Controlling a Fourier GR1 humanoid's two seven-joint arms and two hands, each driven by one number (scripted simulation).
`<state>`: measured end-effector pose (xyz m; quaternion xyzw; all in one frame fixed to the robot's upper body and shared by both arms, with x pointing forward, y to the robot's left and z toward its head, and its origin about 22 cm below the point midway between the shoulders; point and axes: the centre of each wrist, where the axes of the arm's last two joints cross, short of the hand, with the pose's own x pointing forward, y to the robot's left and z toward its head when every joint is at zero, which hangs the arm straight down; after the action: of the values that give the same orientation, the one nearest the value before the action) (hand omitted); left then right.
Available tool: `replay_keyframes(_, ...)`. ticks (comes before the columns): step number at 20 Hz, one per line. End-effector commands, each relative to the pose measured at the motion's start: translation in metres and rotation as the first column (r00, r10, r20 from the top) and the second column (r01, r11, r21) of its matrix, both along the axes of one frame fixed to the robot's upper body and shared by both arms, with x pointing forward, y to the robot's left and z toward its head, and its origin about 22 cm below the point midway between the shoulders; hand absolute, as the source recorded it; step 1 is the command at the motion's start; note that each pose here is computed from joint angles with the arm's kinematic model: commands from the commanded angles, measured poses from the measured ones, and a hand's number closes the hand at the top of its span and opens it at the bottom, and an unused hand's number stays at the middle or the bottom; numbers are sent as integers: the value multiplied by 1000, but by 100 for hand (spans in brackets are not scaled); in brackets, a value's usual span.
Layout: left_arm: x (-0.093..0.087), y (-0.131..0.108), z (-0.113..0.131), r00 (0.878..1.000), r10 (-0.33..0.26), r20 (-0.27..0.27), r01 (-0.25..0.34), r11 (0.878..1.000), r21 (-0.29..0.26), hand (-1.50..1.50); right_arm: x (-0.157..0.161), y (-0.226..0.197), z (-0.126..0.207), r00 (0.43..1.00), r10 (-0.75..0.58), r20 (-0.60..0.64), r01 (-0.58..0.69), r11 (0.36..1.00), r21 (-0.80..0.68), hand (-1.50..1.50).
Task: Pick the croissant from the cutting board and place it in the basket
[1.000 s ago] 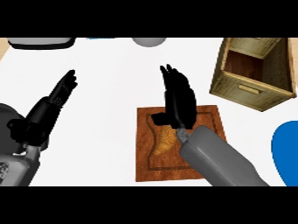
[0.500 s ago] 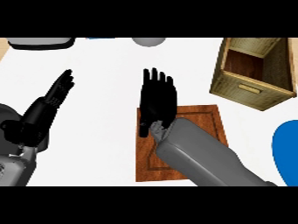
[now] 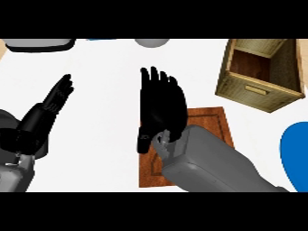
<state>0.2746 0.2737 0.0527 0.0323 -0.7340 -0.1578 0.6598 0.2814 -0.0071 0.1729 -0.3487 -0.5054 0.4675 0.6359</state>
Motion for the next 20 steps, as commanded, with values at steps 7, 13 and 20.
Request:
replay_keyframes(7,3,-8,10,999,-10,32,11,1000,-18,0,-24,-19,5,977,-212,-34,208,973,-105,-150)
replay_keyframes(13,3,-11,8,999,-29,15,29,1000,-2,0,-43,-26,-46,976,-216,-15,215,974,-69,-150)
replay_keyframes(20,0,-19,13,999,-37,15,37,999,-9,0,-36,-42,-78,972,-235,26,236,967,-98,-150)
